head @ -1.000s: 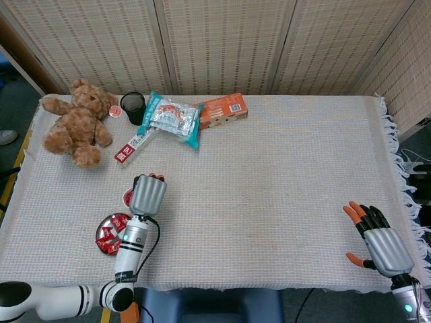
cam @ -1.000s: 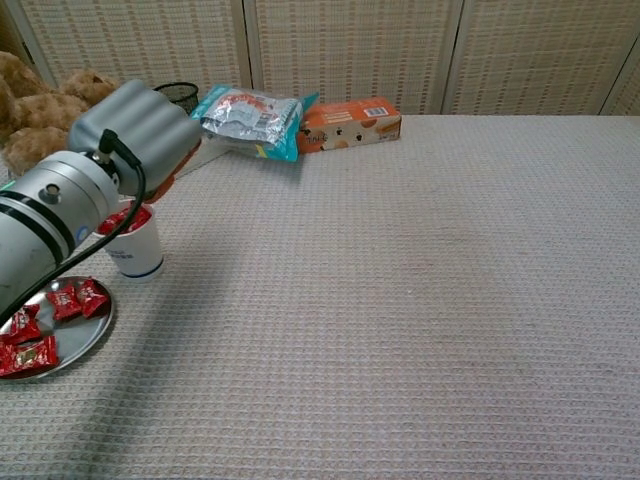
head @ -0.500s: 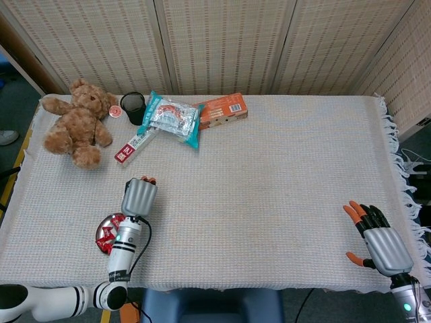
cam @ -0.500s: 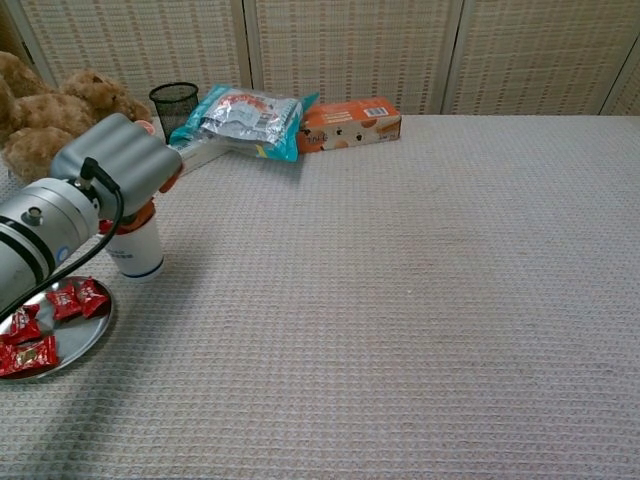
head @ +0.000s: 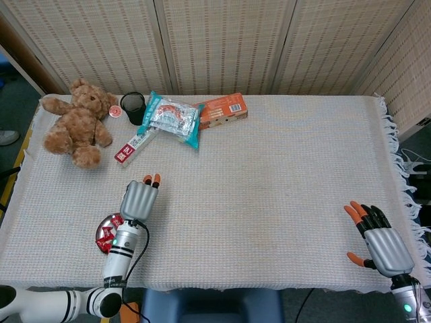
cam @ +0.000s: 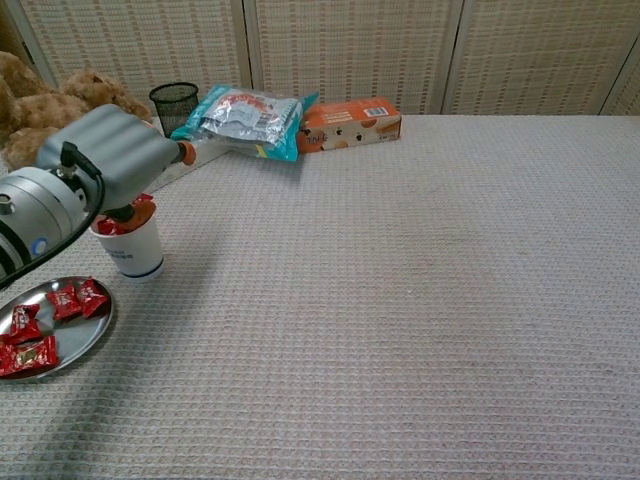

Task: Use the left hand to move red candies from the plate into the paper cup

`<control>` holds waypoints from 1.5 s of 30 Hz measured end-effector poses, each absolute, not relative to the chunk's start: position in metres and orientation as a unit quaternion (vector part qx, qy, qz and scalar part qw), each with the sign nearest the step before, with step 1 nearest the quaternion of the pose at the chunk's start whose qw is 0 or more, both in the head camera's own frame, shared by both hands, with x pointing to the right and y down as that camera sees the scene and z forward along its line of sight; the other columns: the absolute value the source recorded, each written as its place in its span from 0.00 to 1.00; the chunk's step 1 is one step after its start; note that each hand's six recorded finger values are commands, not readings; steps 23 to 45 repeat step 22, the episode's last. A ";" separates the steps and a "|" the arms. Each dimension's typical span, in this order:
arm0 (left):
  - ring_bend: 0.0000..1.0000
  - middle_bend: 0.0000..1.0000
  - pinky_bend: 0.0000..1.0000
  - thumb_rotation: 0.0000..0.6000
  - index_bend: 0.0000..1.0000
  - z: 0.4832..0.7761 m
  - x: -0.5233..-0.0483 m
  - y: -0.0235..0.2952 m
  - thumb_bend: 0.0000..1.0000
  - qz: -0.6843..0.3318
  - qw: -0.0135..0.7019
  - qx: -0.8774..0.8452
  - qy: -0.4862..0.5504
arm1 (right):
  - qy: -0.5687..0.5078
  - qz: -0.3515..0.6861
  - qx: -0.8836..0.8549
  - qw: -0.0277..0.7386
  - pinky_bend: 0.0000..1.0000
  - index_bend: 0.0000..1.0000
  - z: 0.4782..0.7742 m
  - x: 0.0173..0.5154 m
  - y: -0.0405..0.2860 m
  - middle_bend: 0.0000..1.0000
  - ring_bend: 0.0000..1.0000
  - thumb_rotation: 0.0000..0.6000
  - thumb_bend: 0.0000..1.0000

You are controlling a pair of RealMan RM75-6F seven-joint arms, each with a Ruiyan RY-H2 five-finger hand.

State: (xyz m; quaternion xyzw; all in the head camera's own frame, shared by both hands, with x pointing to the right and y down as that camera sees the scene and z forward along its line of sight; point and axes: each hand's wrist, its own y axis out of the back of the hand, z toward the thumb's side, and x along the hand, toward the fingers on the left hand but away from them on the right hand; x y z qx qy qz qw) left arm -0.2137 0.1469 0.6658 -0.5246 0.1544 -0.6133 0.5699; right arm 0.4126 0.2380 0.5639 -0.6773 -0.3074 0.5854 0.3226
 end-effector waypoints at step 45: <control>0.07 0.10 0.21 1.00 0.04 0.566 -0.434 0.268 0.38 -0.523 0.445 -0.585 0.432 | -0.302 0.586 -0.664 0.353 0.00 0.00 0.560 0.403 0.248 0.00 0.00 1.00 0.09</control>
